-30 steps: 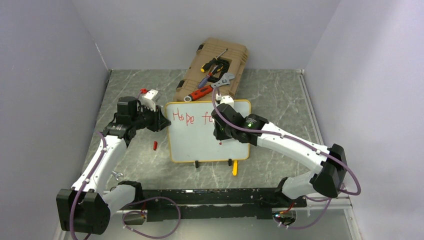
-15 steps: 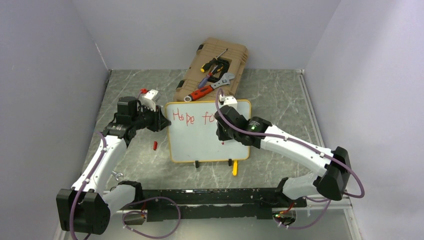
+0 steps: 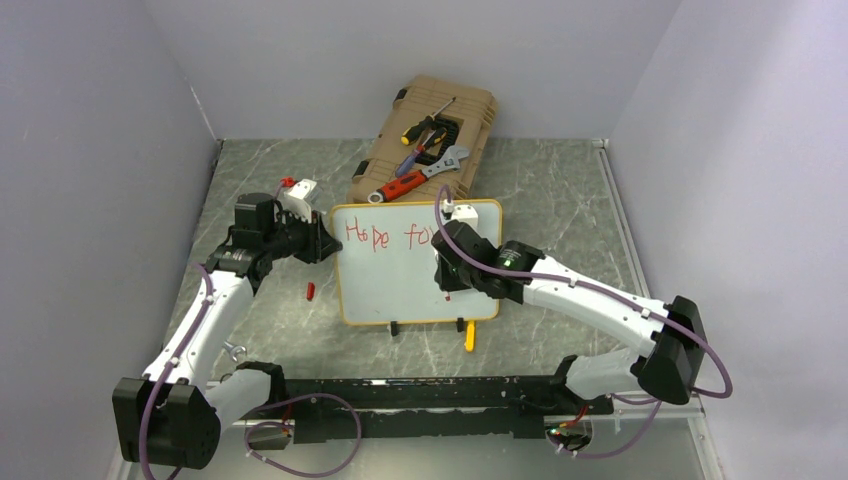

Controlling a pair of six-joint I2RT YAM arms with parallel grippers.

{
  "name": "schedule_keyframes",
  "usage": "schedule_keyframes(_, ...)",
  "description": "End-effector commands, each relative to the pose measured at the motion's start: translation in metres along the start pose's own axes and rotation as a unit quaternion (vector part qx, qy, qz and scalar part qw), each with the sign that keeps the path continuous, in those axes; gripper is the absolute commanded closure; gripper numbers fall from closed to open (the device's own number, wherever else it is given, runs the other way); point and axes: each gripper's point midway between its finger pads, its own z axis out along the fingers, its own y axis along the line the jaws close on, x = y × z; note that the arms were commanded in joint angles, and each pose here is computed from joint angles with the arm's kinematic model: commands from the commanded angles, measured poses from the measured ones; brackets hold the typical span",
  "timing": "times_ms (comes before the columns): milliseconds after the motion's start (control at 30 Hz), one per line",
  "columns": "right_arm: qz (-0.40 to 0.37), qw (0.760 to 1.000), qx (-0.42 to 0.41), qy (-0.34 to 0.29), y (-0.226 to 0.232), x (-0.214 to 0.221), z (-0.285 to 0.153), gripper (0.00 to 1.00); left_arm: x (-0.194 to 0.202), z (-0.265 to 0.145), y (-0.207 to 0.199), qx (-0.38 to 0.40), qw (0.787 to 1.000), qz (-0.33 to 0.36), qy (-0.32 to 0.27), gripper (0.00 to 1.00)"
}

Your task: Write a sentence on the whiteboard

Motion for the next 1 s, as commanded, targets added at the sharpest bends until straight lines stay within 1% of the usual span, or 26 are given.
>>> schedule_keyframes(0,0.012,1.0,-0.001,0.011,-0.002,0.008,-0.002,1.0,-0.008,-0.003,-0.014,0.027,0.999,0.021,-0.008,1.0)
schedule_keyframes(133,0.01,1.0,-0.003,0.012,0.0,0.009,-0.003,1.0,-0.008,-0.003,-0.015,0.027,0.999,0.021,-0.008,1.0)
schedule_keyframes(200,0.013,1.0,0.0,0.002,-0.001,0.004,-0.004,1.0,-0.008,-0.003,-0.015,0.026,0.999,0.021,-0.008,1.0)
schedule_keyframes(433,0.005,0.999,0.0,-0.039,0.008,-0.026,-0.01,1.0,-0.008,-0.003,-0.015,0.028,0.999,0.022,-0.008,1.0)
schedule_keyframes(633,-0.004,0.999,0.01,-0.052,0.007,-0.041,-0.01,1.0,-0.008,-0.003,-0.015,0.026,0.999,0.022,-0.008,1.0)
schedule_keyframes(967,0.019,0.999,0.032,-0.033,-0.013,-0.025,-0.007,1.0,-0.008,-0.003,-0.015,0.026,0.999,0.022,-0.008,1.0)
